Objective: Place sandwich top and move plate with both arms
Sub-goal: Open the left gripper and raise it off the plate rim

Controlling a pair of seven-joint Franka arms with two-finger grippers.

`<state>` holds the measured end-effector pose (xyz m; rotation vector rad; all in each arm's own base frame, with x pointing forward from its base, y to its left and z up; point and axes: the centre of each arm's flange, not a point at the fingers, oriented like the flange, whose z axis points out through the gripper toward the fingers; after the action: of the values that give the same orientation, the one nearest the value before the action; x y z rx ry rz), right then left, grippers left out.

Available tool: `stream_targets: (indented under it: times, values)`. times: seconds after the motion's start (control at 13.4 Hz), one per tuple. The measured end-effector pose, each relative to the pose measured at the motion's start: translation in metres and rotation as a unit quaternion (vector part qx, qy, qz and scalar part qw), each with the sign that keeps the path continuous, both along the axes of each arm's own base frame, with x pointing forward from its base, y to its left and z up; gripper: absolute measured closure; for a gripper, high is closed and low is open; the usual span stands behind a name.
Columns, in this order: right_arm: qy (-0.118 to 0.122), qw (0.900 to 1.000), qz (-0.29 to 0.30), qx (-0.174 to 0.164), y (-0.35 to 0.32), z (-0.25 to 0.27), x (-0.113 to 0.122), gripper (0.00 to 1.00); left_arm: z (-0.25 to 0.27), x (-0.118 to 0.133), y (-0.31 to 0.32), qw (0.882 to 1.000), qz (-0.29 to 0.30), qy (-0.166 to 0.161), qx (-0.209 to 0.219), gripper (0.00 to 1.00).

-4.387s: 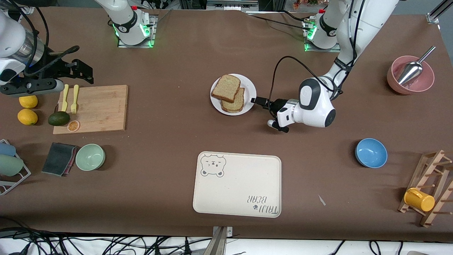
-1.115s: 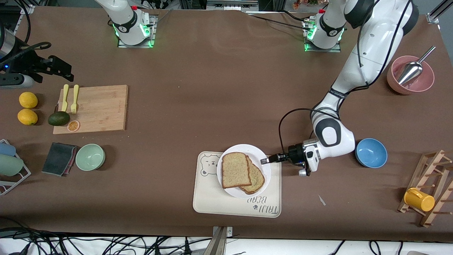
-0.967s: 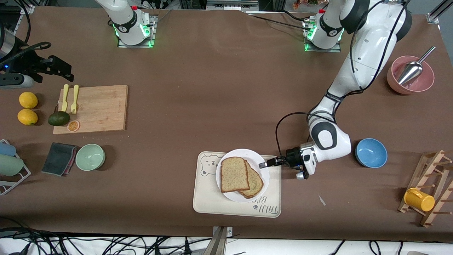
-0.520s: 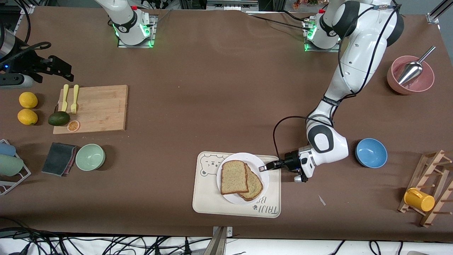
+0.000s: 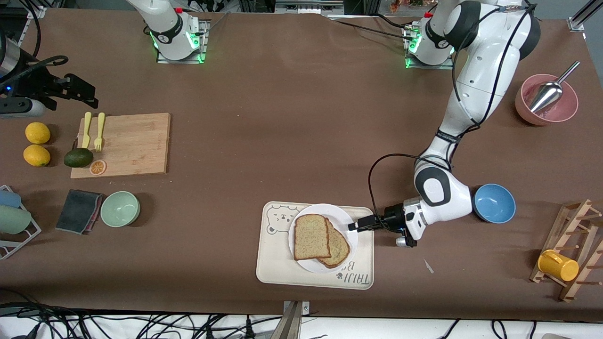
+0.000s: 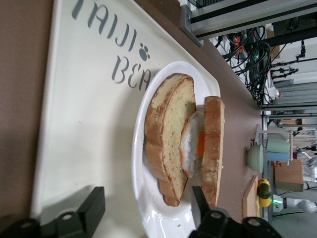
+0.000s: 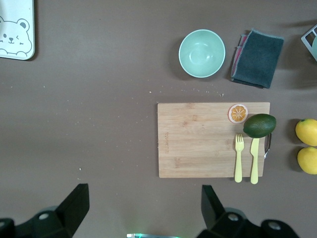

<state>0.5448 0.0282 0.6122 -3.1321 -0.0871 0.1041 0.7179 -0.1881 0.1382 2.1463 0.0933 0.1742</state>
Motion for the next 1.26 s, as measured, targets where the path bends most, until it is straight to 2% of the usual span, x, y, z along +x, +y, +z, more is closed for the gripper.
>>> stream_targets:
  times: [0.07, 0.15, 0.37, 0.52, 0.67, 0.89, 1.12, 1.26]
  values:
    - [0.0, 1.0, 0.0, 0.0, 0.0, 0.0, 0.0, 0.0, 0.005, 0.002, 0.009, 1.0, -0.016, -0.005, 0.015, 0.07]
    - [0.0, 1.0, 0.0, 0.0, 0.0, 0.0, 0.0, 0.0, 0.012, 0.004, 0.017, 0.999, -0.034, -0.005, 0.029, 0.0]
    - [0.001, 1.0, 0.0, 0.0, 0.0, 0.0, 0.0, 0.0, 0.06, 0.009, 0.037, 0.991, -0.09, 0.019, 0.094, 0.0]
    - [0.0, 1.0, -0.003, 0.0, -0.003, 0.001, 0.0, 0.0, 0.107, 0.009, 0.051, 0.98, -0.128, 0.033, 0.149, 0.0]
    - [0.0, 1.0, -0.004, 0.0, -0.005, 0.001, 0.0, 0.0, 0.15, 0.002, 0.064, 0.964, -0.171, 0.037, 0.199, 0.0]
    - [-0.001, 1.0, -0.004, 0.0, -0.005, 0.002, 0.0, 0.0, 0.211, -0.014, 0.082, 0.932, -0.22, 0.048, 0.283, 0.0]
    - [-0.001, 1.0, -0.004, 0.0, -0.005, 0.003, 0.0, 0.0, 0.293, -0.042, 0.092, 0.895, -0.226, 0.077, 0.376, 0.0]
    - [-0.002, 1.0, -0.005, 0.0, -0.005, 0.003, 0.0, 0.0, 0.356, -0.067, 0.087, 0.883, -0.204, 0.082, 0.415, 0.0]
